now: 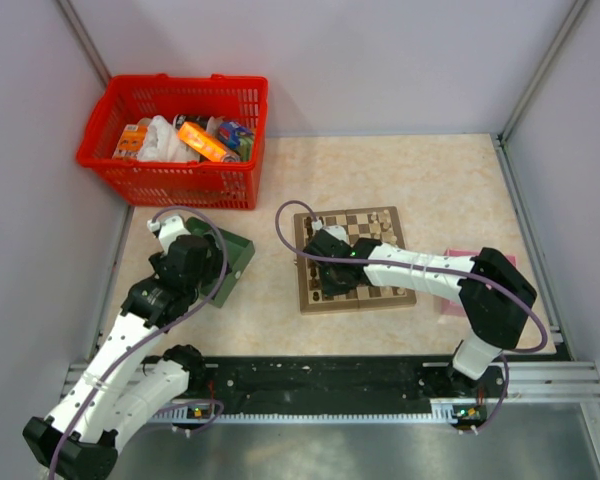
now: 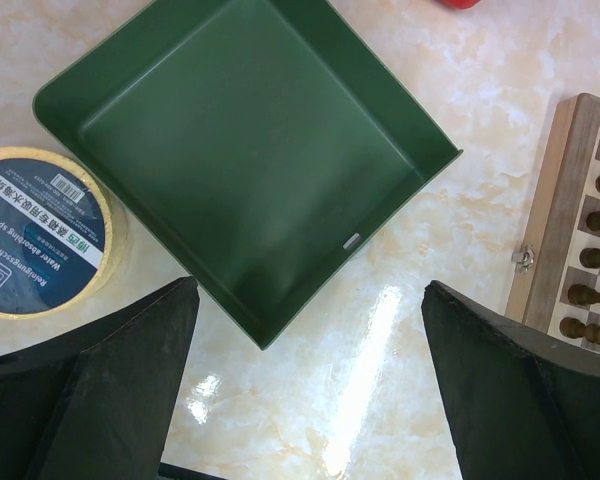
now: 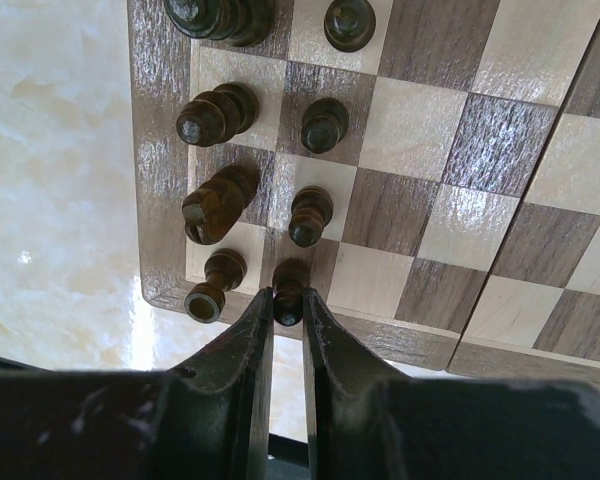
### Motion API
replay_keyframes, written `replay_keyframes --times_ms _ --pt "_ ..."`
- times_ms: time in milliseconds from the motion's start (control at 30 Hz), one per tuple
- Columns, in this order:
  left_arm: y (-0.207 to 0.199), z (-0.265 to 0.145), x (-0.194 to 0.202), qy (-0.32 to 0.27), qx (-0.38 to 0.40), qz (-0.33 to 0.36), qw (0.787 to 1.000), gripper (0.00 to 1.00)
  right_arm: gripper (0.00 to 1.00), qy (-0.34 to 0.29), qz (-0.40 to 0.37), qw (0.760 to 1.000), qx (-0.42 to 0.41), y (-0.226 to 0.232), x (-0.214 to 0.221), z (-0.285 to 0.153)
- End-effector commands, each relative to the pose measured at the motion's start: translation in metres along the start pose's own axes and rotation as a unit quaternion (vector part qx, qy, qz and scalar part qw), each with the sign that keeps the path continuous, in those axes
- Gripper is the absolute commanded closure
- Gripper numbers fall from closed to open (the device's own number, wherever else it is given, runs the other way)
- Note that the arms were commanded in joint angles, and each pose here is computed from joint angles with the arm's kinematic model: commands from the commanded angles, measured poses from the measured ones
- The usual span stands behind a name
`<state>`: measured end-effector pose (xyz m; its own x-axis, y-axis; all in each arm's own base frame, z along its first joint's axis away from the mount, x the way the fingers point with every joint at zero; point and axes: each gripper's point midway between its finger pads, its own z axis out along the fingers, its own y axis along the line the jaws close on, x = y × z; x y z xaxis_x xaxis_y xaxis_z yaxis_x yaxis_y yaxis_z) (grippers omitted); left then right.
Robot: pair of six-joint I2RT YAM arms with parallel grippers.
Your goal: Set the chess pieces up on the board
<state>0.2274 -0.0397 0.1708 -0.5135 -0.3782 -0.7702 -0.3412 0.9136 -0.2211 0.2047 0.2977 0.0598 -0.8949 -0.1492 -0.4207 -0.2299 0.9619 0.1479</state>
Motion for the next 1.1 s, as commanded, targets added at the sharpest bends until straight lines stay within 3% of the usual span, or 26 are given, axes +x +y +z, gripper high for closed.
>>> replay_keyframes --times_ms 0,433,600,733,900,967,1000,1067 --pt "0.001 -0.001 -0.004 -0.012 0.000 -0.010 1.000 0.01 0.84 -0.013 0.006 1.000 -0.010 0.007 -0.003 0.000" --pt "0.000 0.001 -0.003 -0.009 0.001 -0.012 1.000 0.01 0.62 -0.036 0.008 0.999 -0.024 0.009 -0.014 -0.024" --pt "-0.001 0.002 -0.003 -0.008 -0.001 -0.013 1.000 0.01 0.34 -0.097 0.017 0.995 0.010 -0.015 -0.035 -0.062" --pt "0.001 0.003 -0.002 -0.006 -0.009 -0.016 1.000 0.01 0.16 -0.157 0.046 0.985 0.058 -0.055 -0.055 -0.096" --pt "0.002 0.007 -0.004 0.000 -0.029 -0.017 0.999 0.01 0.11 -0.199 0.153 0.963 0.095 -0.137 -0.073 -0.122" --pt "0.000 0.008 -0.006 0.001 -0.032 -0.019 0.999 0.01 0.11 -0.217 0.208 0.948 0.105 -0.173 -0.081 -0.132" --pt "-0.002 0.009 -0.006 0.001 -0.030 -0.021 0.999 0.01 0.04 -0.229 0.231 0.939 0.115 -0.189 -0.082 -0.138" --pt "-0.007 0.010 -0.008 -0.001 -0.020 -0.023 1.000 0.01 0.01 -0.253 0.277 0.917 0.136 -0.220 -0.082 -0.145"
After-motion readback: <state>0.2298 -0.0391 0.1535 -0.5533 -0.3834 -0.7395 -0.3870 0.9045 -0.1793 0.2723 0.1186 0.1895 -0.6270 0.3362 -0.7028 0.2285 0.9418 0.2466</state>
